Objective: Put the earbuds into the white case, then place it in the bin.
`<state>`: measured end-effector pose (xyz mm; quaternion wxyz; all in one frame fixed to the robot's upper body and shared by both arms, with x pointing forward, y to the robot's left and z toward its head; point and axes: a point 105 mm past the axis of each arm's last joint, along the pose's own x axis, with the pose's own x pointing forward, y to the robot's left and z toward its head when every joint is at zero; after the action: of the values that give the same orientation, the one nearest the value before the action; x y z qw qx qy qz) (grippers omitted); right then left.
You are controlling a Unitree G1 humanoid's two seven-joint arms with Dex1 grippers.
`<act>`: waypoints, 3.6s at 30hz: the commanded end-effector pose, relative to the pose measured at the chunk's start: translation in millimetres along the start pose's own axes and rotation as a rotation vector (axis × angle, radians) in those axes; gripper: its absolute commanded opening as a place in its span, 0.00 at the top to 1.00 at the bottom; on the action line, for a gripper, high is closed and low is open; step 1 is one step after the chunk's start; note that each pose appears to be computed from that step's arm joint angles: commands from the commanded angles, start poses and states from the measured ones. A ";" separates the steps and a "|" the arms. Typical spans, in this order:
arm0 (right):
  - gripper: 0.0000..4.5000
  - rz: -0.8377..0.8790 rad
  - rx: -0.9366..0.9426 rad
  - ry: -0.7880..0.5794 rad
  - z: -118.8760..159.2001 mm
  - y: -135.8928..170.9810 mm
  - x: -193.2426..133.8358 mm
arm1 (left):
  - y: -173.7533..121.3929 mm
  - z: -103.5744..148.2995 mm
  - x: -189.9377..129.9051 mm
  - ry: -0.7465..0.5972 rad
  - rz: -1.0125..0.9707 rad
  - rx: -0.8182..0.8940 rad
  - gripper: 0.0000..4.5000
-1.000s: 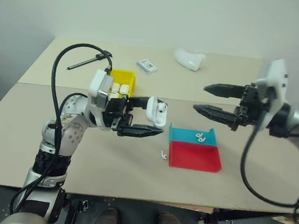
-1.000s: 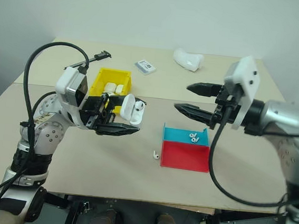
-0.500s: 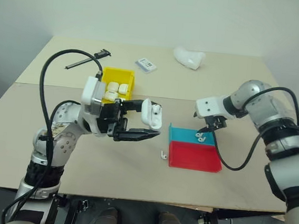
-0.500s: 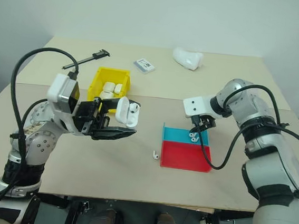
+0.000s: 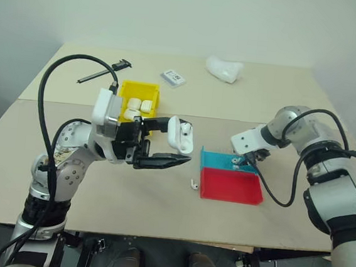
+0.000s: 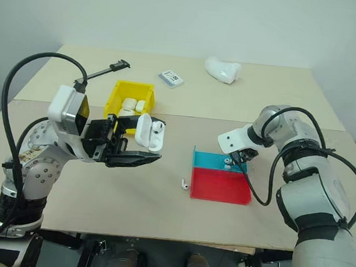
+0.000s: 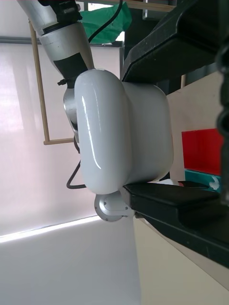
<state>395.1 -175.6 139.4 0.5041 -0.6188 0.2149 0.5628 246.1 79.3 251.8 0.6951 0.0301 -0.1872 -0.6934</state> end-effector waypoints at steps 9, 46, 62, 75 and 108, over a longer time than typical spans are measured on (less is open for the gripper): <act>0.41 -0.056 -0.033 -0.014 6.2 -11.1 -3.0 | -5.9 10.3 -3.0 -0.008 -0.004 0.040 0.37; 0.90 -0.027 0.131 0.007 -9.5 4.6 8.0 | -4.1 12.2 -1.9 -0.007 -0.026 0.036 0.37; 0.64 -0.050 0.157 -0.019 -5.3 -2.9 0.6 | -4.4 11.5 -1.8 -0.004 -0.032 0.035 0.37; 0.64 -0.081 0.142 -0.025 2.7 -14.6 -1.5 | -4.5 11.8 -2.8 -0.005 -0.025 0.039 0.37; 0.45 -0.044 -0.274 0.045 20.7 -23.3 -14.9 | -7.1 14.8 -4.8 0.007 -0.024 0.055 0.37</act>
<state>398.5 -157.7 151.0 0.4351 -0.6812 0.1580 0.5672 241.4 85.6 252.7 0.6925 0.0384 -0.1819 -0.6971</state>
